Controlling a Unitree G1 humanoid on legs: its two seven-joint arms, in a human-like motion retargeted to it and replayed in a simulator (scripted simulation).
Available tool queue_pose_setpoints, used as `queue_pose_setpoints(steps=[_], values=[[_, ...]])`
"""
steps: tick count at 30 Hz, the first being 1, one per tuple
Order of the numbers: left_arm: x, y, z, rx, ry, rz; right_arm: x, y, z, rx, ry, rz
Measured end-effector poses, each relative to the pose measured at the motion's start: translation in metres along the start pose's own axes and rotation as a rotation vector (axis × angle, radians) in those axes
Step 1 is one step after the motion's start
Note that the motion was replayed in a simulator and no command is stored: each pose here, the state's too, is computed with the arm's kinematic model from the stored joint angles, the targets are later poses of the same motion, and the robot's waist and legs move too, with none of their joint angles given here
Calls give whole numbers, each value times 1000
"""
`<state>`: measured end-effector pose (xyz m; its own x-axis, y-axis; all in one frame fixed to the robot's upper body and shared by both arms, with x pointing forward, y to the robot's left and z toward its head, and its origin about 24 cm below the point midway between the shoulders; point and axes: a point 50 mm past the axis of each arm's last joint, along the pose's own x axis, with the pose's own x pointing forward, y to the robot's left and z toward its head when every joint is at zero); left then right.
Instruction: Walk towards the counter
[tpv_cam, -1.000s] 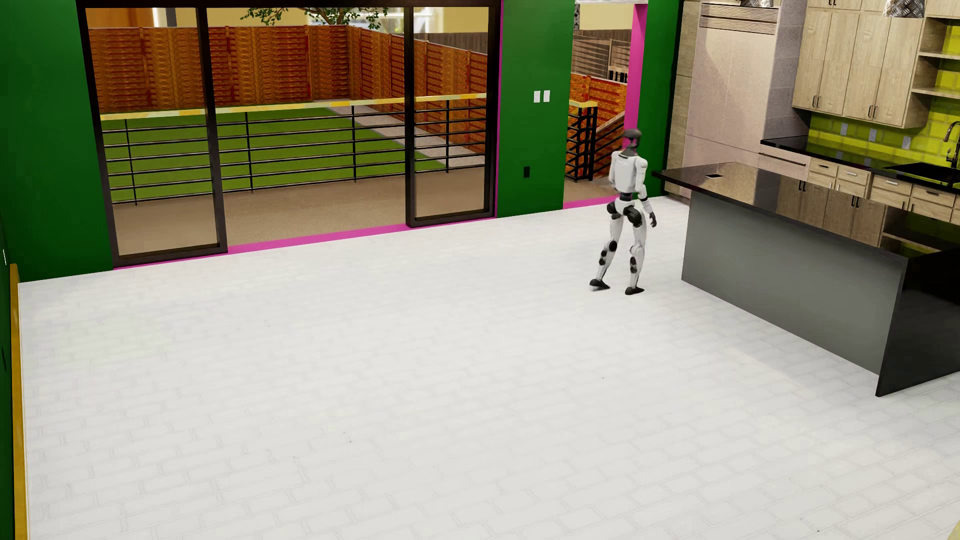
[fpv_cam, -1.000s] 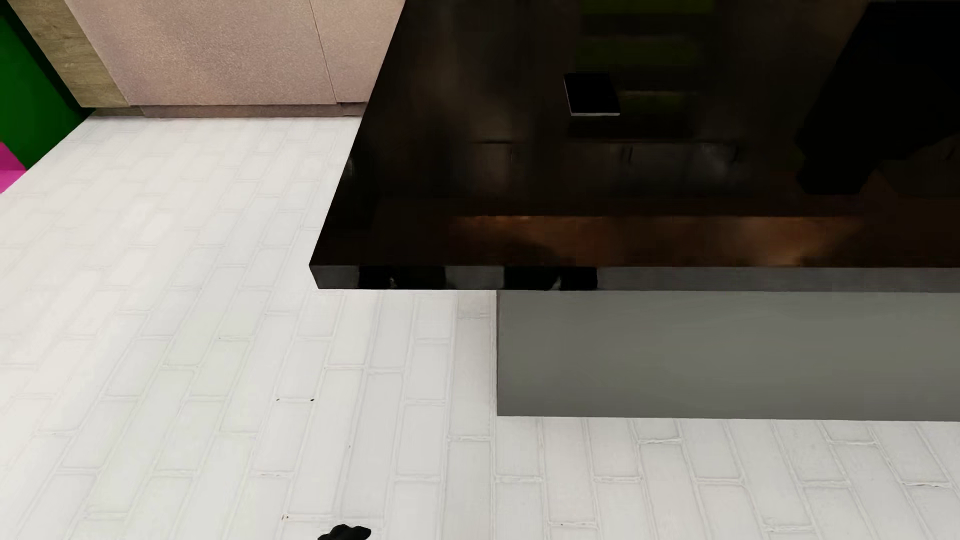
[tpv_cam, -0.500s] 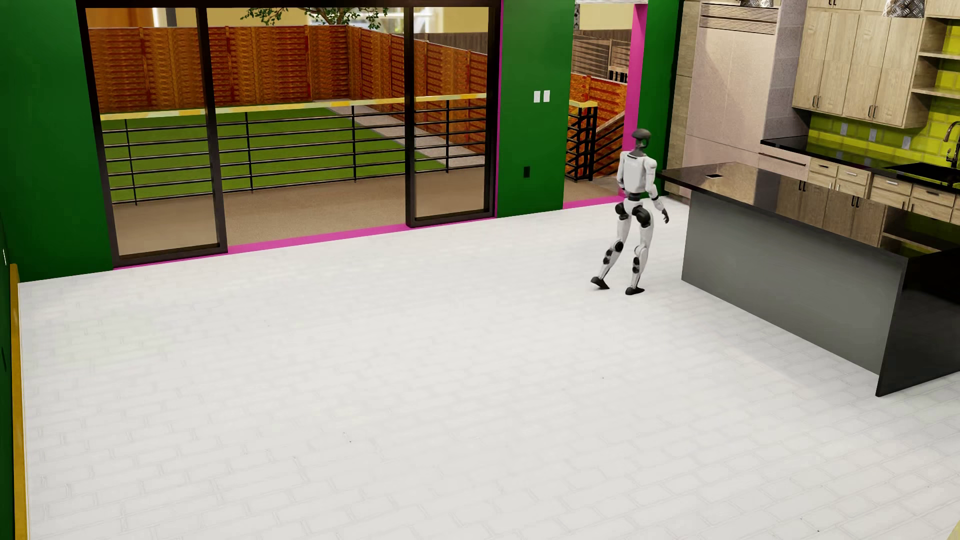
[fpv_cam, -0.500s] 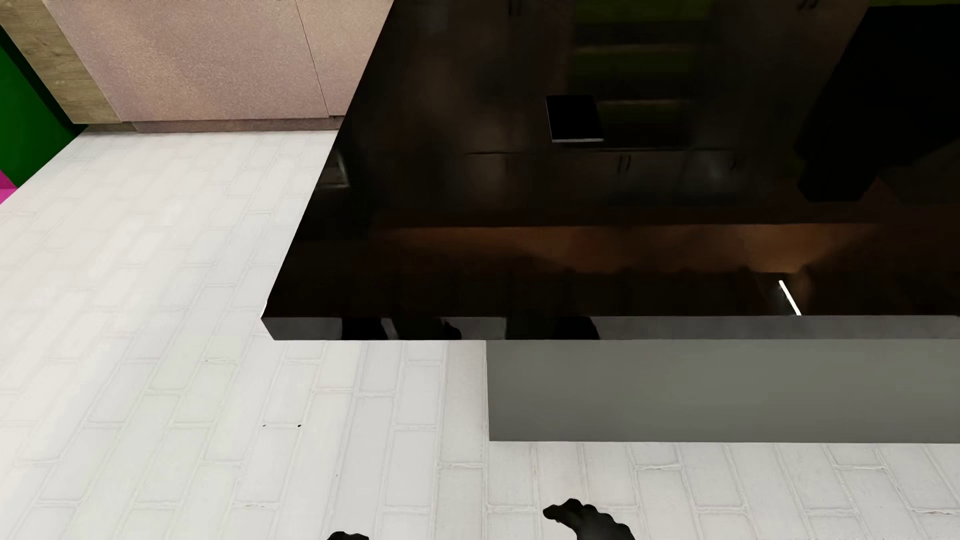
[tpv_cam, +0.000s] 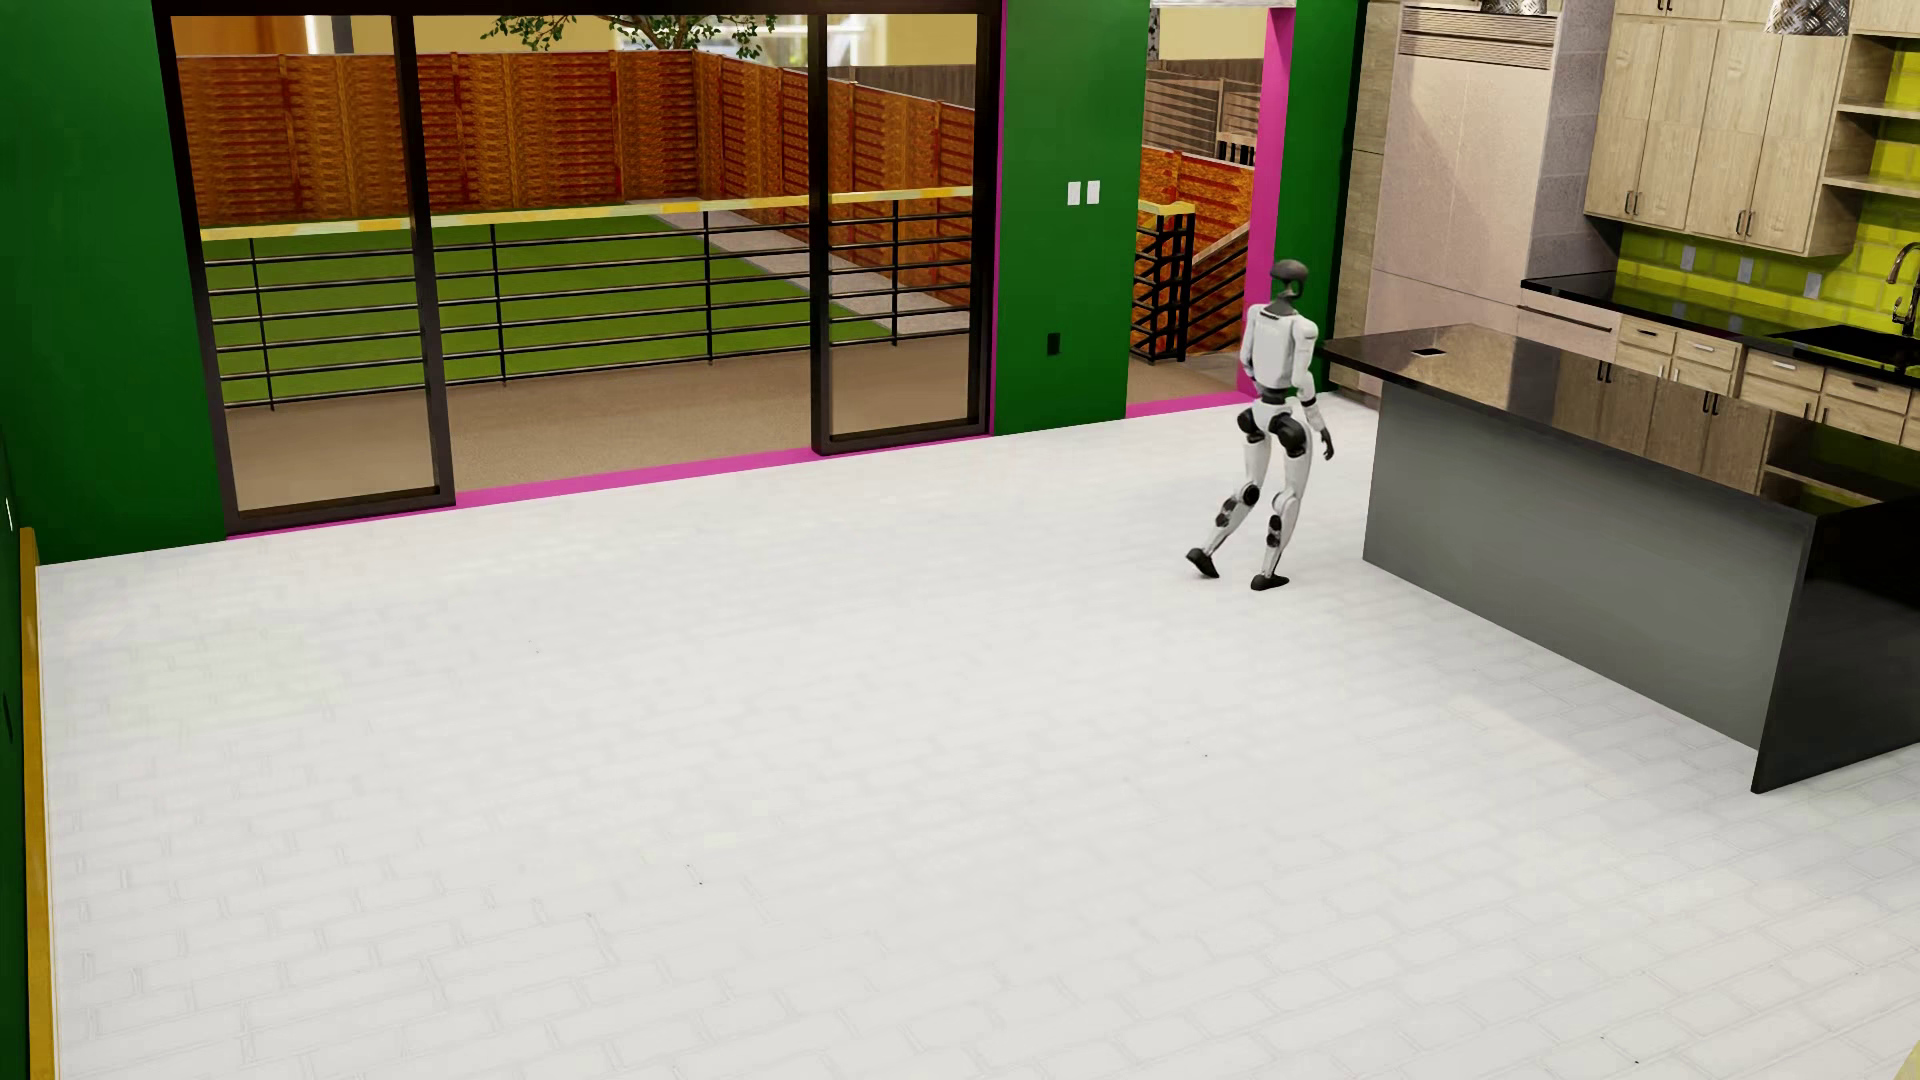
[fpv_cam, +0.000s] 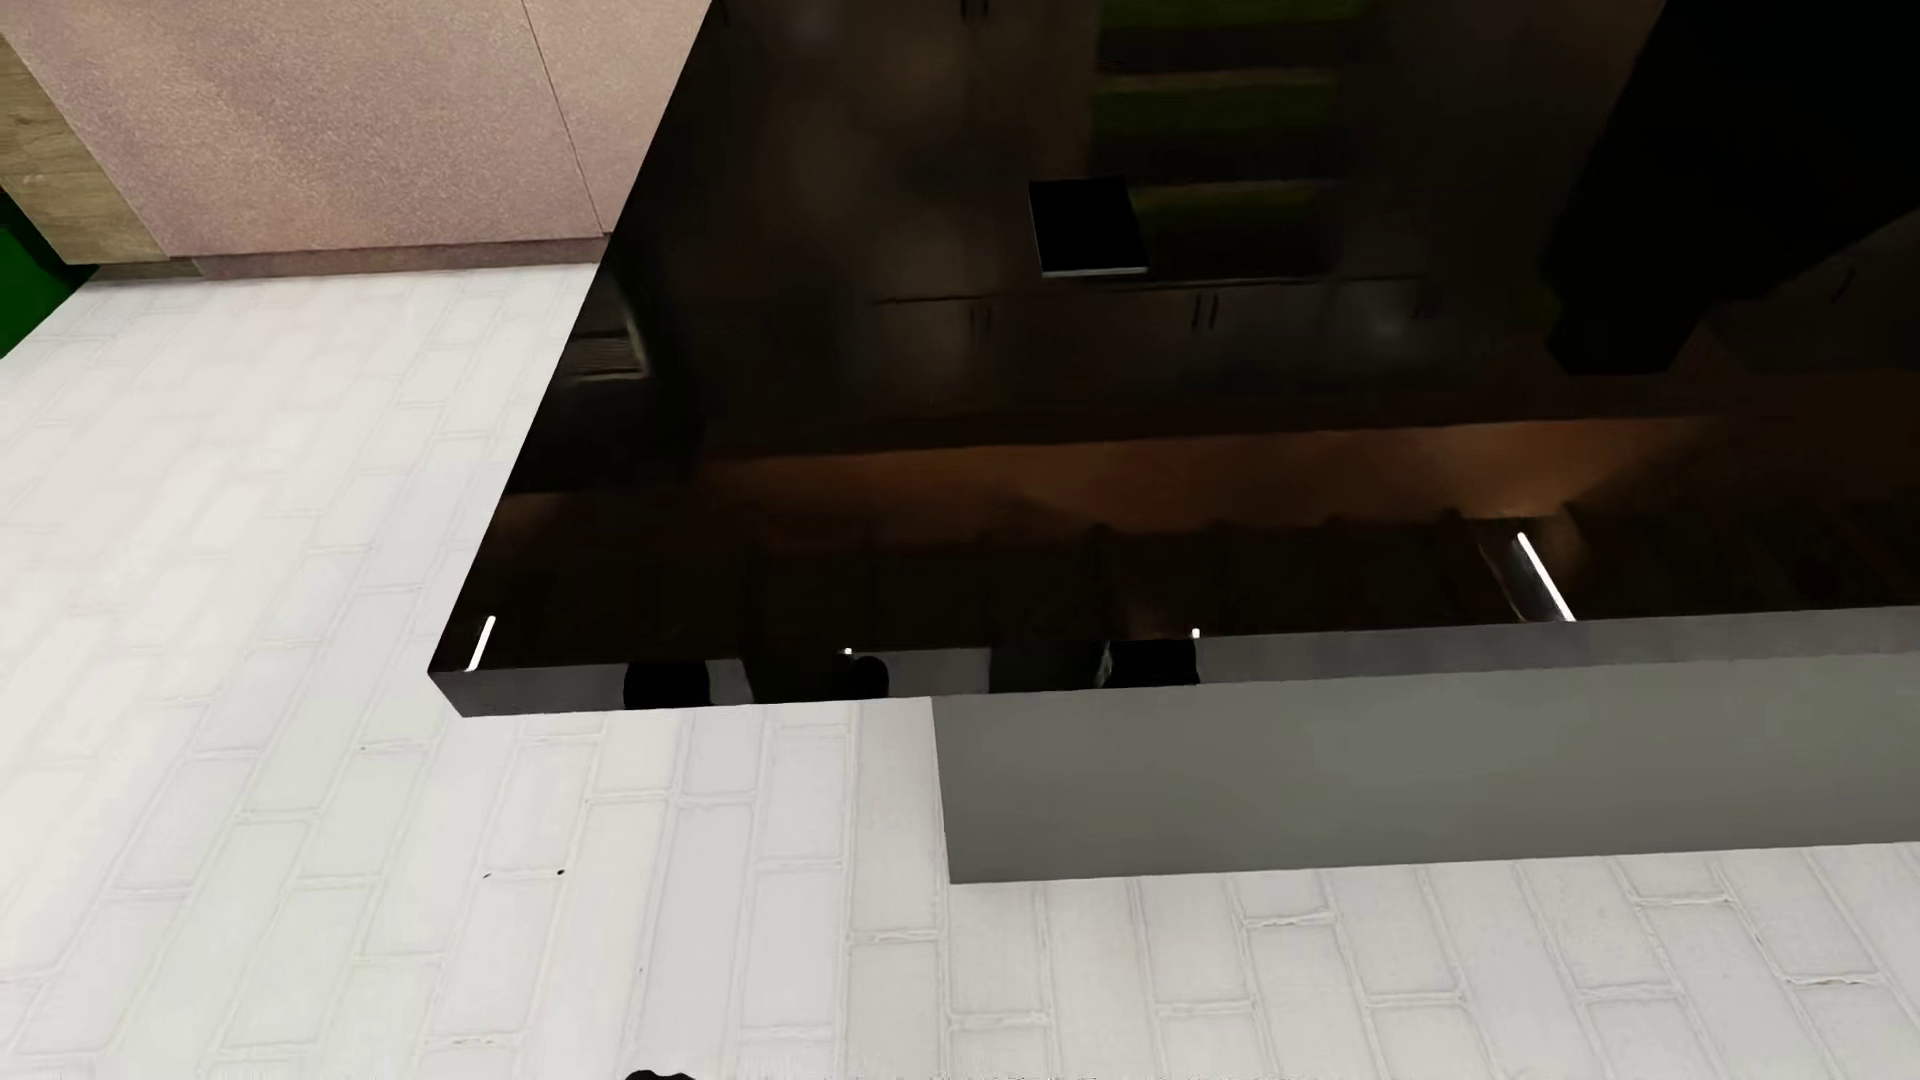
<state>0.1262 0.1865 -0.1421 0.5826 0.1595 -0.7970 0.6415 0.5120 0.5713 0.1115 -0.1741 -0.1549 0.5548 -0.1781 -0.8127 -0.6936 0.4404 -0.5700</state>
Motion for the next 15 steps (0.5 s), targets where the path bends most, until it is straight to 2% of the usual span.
queue_pose_setpoints(steps=[15], values=[[-2,5,5,-36,-18,46,10,-37,39,8,-143,-114]])
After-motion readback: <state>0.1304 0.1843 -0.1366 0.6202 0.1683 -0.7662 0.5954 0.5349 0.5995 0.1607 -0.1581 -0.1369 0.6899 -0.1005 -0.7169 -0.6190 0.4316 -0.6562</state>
